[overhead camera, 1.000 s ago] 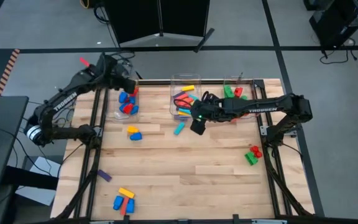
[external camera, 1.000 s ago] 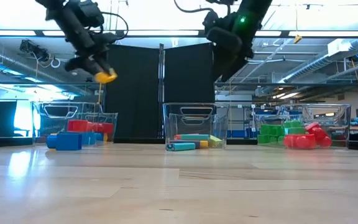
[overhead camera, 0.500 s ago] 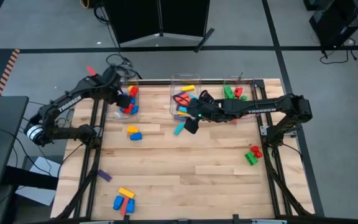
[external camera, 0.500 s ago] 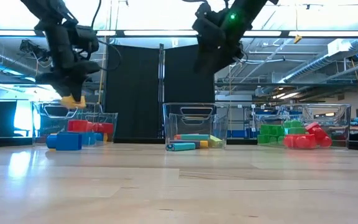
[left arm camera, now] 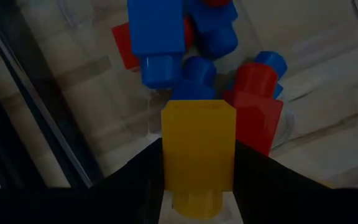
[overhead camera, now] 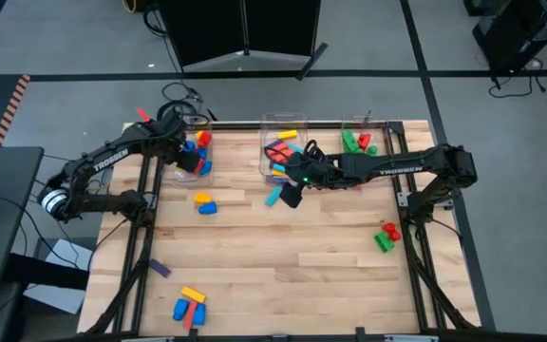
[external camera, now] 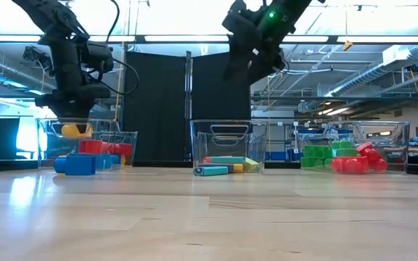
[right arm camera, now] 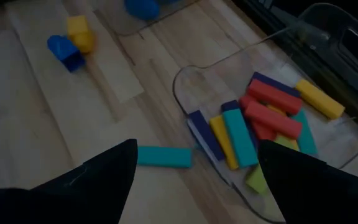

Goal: Sort blocks by size
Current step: Put the yellow 1 stud game piece into the left transparent bin, then put the green 2 stud game piece into the right transparent bin

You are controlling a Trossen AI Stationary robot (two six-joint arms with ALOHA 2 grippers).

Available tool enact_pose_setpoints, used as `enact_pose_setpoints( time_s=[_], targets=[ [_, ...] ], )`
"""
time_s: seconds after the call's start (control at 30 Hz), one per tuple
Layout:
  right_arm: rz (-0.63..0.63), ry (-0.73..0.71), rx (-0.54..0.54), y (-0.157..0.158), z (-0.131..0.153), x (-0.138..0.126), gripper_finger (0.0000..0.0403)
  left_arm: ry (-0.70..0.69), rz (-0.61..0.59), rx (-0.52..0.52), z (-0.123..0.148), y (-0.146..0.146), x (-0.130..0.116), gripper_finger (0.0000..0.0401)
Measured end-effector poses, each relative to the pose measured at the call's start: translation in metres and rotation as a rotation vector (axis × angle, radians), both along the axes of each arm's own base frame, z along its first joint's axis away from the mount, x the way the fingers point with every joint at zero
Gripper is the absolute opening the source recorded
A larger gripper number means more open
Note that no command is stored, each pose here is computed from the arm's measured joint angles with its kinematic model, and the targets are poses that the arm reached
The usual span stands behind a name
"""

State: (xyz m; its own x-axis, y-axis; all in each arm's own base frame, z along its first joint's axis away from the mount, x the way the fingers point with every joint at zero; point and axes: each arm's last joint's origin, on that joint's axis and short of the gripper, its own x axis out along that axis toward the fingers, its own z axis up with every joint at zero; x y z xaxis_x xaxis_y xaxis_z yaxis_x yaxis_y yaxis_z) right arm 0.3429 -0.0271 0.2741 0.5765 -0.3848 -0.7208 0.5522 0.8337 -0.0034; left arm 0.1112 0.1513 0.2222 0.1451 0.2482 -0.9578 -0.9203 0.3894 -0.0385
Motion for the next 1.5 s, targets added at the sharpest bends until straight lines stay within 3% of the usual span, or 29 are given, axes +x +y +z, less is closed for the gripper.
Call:
enact_pose_setpoints(
  time_s=[0.2, 0.67, 1.0, 1.27, 1.5],
  targets=[
    [-0.005, -0.010, 0.015, 0.005, 0.000, 0.000, 0.0341, 0.006, -0.024, 0.005, 0.000, 0.000, 0.000, 0.0173],
    [-0.052, -0.035, 0.054, 0.005, 0.000, 0.000, 0.0336, -0.001, -0.026, 0.033, 0.002, 0.002, 0.001, 0.0252],
    [-0.173, -0.019, 0.143, 0.005, -0.004, -0.005, 0.0329, -0.047, -0.096, 0.166, 0.043, 0.013, 0.010, 0.0252],
    [-0.334, 0.102, 0.231, 0.015, -0.014, -0.022, 0.0322, -0.095, -0.205, 0.212, 0.058, 0.003, 0.018, 0.0252],
    [-0.433, 0.259, 0.183, 0.033, -0.019, -0.042, 0.0313, -0.220, -0.267, 0.288, 0.075, -0.023, 0.029, 0.0252]
  ],
)
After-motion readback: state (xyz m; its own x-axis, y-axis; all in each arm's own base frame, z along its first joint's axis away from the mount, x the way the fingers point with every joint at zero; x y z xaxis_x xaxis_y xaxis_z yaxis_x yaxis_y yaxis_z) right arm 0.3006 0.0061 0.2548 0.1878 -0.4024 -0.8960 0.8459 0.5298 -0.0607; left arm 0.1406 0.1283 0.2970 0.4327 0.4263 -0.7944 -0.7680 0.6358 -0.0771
